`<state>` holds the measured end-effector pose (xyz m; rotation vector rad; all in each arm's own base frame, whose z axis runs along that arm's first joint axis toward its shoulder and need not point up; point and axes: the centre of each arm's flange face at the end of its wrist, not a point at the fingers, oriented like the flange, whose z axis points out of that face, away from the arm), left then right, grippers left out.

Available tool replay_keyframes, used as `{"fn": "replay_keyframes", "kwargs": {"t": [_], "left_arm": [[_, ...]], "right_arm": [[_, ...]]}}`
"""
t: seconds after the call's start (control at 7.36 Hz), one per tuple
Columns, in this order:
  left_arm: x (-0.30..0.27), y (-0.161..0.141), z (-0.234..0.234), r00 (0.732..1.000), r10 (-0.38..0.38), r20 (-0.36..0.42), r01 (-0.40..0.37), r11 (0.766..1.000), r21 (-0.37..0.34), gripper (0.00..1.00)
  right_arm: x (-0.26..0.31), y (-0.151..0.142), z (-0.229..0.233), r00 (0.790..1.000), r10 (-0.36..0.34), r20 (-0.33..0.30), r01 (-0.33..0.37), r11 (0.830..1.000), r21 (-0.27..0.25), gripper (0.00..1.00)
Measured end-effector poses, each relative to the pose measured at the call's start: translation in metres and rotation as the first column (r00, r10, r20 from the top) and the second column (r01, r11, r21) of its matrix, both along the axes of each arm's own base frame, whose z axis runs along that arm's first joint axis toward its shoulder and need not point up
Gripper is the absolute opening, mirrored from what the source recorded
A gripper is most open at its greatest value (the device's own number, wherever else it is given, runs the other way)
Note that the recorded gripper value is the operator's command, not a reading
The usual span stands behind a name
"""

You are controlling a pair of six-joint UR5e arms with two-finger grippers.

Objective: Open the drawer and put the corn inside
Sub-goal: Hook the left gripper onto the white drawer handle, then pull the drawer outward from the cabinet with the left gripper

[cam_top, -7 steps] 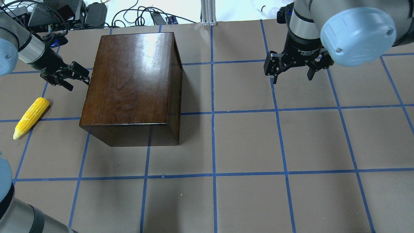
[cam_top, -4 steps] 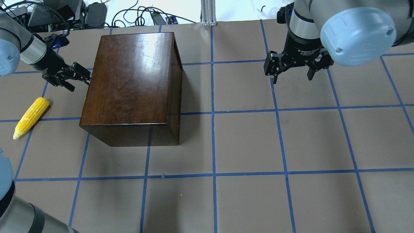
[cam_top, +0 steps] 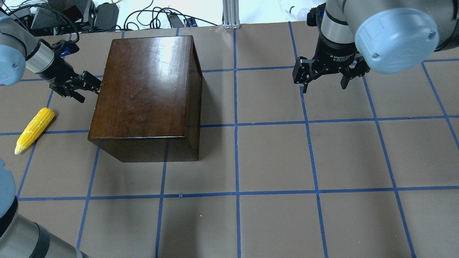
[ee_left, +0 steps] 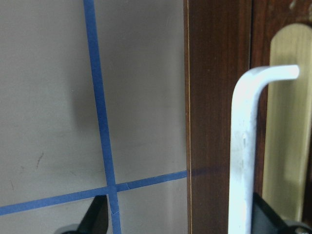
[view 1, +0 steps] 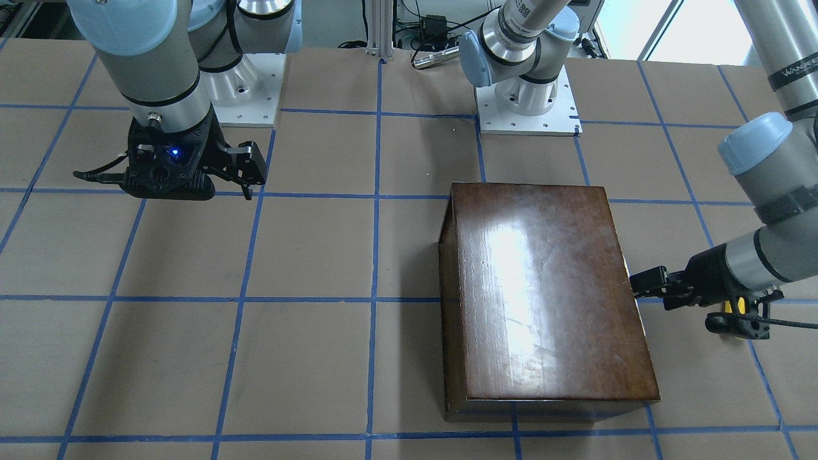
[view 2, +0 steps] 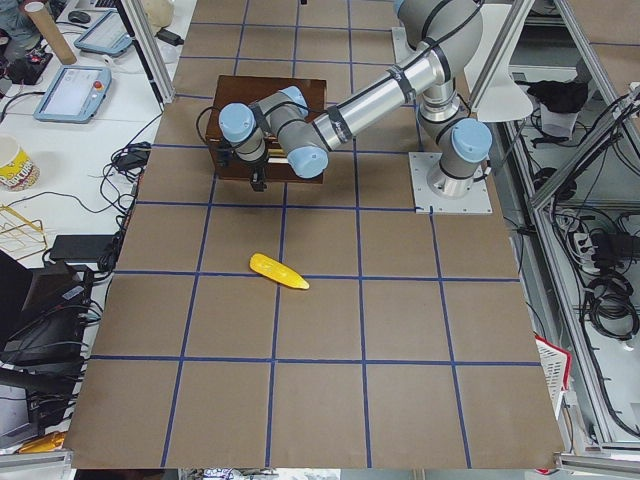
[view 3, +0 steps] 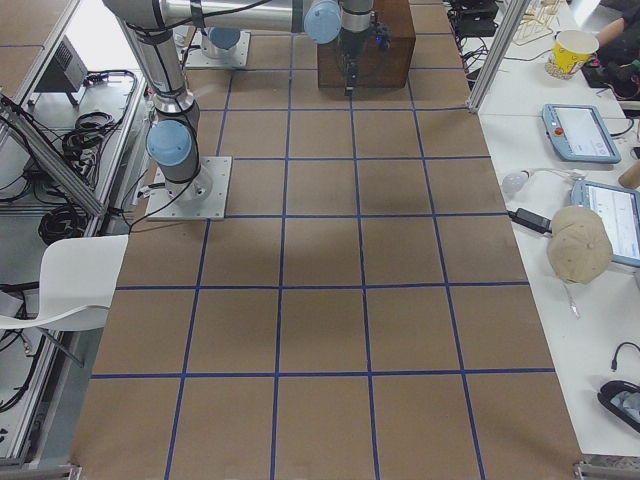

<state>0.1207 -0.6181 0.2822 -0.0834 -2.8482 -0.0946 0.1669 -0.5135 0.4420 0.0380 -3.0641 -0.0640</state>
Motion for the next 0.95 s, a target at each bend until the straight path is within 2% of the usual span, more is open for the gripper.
{"fn": "replay_keyframes", "kwargs": {"t": [0.95], "left_arm": [[0.025, 0.0, 0.003, 0.999, 0.022, 0.028, -0.02, 0.999, -0.043, 1.0]], "right_arm": [[0.0, 0.0, 0.0, 1.0, 0.0, 0.002, 0.0, 1.0, -0.001, 1.0]]}}
